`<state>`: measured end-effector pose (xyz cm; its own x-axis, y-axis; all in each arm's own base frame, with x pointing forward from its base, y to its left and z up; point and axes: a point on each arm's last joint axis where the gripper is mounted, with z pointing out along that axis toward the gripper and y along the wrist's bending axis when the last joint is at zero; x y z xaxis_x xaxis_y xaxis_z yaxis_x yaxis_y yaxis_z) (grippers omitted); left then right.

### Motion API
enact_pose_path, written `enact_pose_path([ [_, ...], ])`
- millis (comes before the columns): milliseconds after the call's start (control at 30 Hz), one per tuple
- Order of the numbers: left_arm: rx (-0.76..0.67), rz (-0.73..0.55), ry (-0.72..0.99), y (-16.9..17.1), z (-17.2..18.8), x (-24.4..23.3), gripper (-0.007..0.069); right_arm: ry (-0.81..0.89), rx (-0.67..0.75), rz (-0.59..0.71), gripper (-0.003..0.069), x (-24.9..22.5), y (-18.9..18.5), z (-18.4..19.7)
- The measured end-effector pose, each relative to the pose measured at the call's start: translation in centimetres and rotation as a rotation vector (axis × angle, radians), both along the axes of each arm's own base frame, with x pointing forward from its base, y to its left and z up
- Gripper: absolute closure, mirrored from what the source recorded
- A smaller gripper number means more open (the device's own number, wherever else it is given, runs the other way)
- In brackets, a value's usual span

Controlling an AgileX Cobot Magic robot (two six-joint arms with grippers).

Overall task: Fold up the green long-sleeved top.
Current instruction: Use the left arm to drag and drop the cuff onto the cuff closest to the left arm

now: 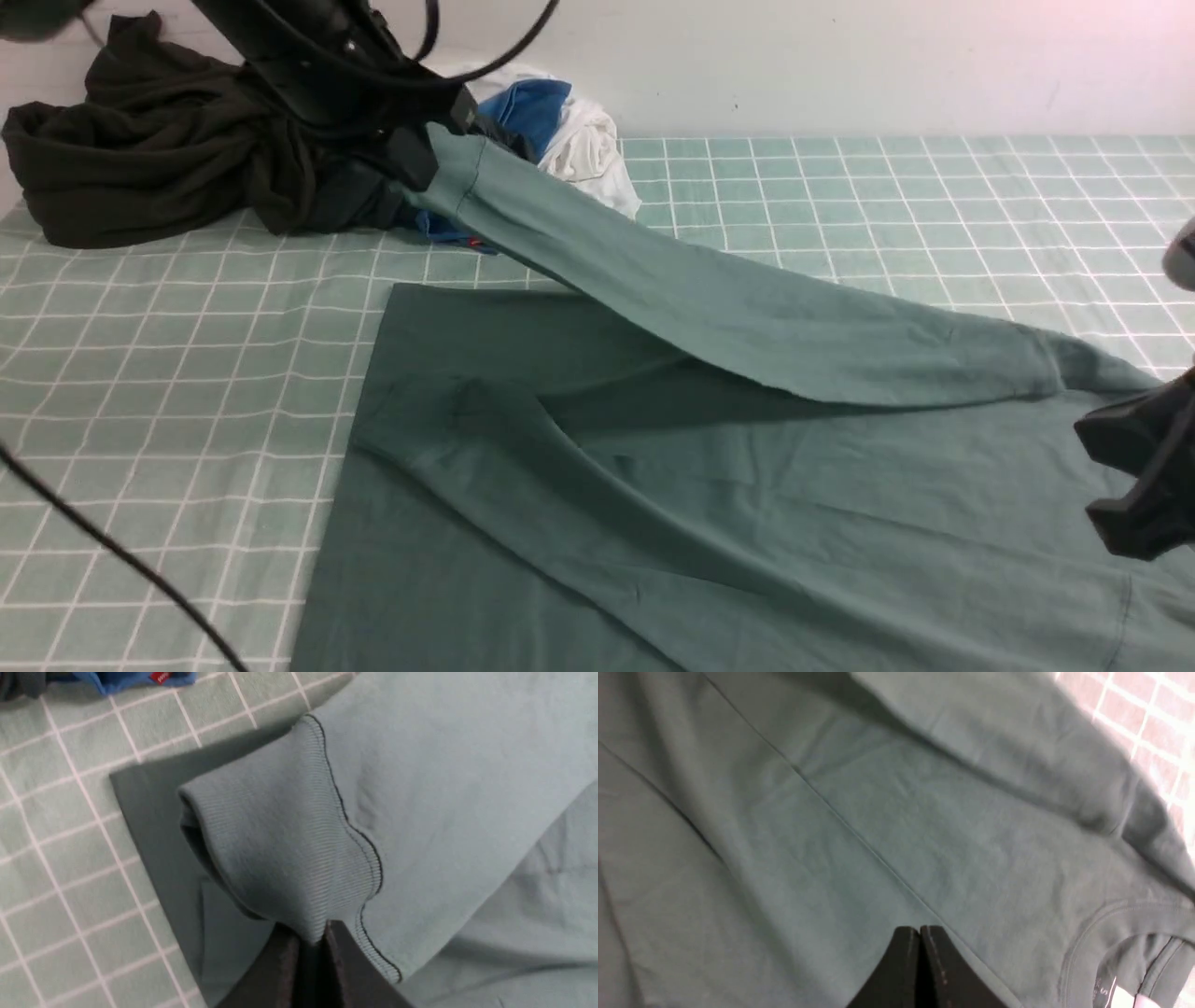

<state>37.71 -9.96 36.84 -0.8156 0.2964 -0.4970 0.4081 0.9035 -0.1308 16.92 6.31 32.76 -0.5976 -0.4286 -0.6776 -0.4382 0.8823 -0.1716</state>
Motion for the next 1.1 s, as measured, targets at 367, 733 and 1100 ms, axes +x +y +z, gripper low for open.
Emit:
enact_pose_path([
  [367,-0.025,0.038,0.139,2.4,-7.1,-13.4,0.0598,-0.062,0.001,0.127,0.0673,-3.6,0.5,1.6],
  [733,0.058,-0.024,0.219,3.3,-15.3,-16.3,0.052,0.001,-0.034,0.132,0.0673,-3.8,0.5,1.1],
  [1100,0.155,-0.498,0.324,-0.7,-15.1,-20.0,0.0229,0.213,-0.107,0.109,0.0673,-5.2,-0.3,-0.1],
])
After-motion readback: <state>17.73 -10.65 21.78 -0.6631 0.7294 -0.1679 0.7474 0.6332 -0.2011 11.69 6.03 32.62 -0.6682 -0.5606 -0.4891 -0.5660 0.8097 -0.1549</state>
